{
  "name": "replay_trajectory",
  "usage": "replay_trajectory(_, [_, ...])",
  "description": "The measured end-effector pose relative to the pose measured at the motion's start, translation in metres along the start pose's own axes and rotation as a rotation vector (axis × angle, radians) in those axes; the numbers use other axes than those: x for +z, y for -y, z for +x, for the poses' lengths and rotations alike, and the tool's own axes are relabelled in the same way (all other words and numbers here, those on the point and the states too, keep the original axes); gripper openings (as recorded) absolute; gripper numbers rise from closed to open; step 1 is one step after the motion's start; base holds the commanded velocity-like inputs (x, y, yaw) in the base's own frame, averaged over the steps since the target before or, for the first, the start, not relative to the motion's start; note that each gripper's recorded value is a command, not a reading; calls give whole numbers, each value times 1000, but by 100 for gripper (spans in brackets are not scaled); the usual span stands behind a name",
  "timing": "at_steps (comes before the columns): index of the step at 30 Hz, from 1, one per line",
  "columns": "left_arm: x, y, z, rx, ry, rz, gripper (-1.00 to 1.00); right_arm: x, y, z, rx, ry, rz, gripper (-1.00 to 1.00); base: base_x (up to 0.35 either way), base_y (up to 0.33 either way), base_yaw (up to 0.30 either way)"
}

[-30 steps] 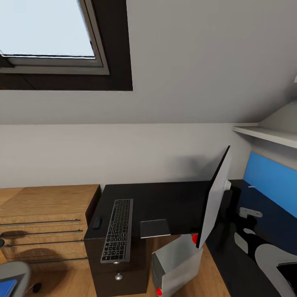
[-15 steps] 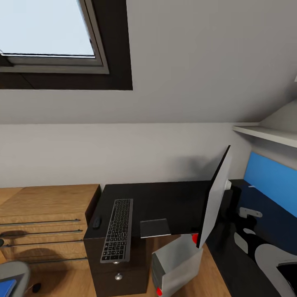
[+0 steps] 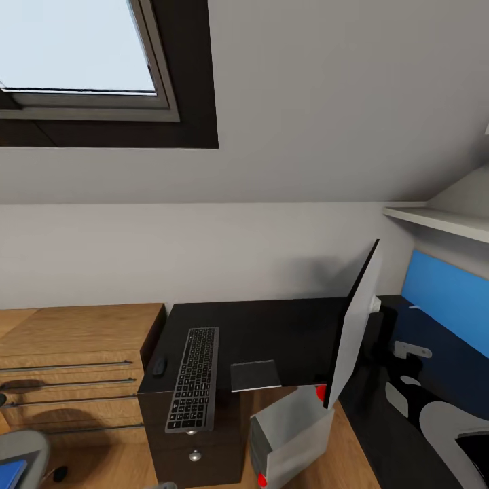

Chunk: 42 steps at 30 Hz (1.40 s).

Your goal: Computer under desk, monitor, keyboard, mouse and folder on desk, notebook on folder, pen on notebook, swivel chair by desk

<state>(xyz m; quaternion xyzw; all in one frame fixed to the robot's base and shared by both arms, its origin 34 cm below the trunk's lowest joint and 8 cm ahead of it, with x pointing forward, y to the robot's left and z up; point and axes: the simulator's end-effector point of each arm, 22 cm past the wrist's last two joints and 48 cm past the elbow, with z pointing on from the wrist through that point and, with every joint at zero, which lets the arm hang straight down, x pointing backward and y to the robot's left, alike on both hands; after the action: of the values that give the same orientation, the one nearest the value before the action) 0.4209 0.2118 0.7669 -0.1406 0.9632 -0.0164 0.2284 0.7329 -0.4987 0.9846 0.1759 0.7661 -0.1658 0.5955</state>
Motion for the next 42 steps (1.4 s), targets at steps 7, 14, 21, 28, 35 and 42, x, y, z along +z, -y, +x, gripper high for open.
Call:
replay_trajectory(7, [2,-25,8,11,-16,-39,100,0,0,0,0,0,0,100,0,0,0])
replay_trajectory(14, [8,-47,46,19,-85,-84,100,0,0,0,0,0,1,100,0,0,0])
replay_trajectory(21, [17,-67,73,25,-142,-127,100,0,0,0,0,0,2,100,0,0,0])
replay_trajectory(28, [21,-79,90,31,-175,-157,100,0,2,0,-1,-2,5,100,0,0,0])
replay_trajectory(35, [23,-86,96,34,-183,-174,100,0,4,1,-5,-2,6,100,0,0,0])
replay_trajectory(42, [25,-86,83,-4,-116,-175,100,-2,27,17,-24,-24,33,100,0,0,0])
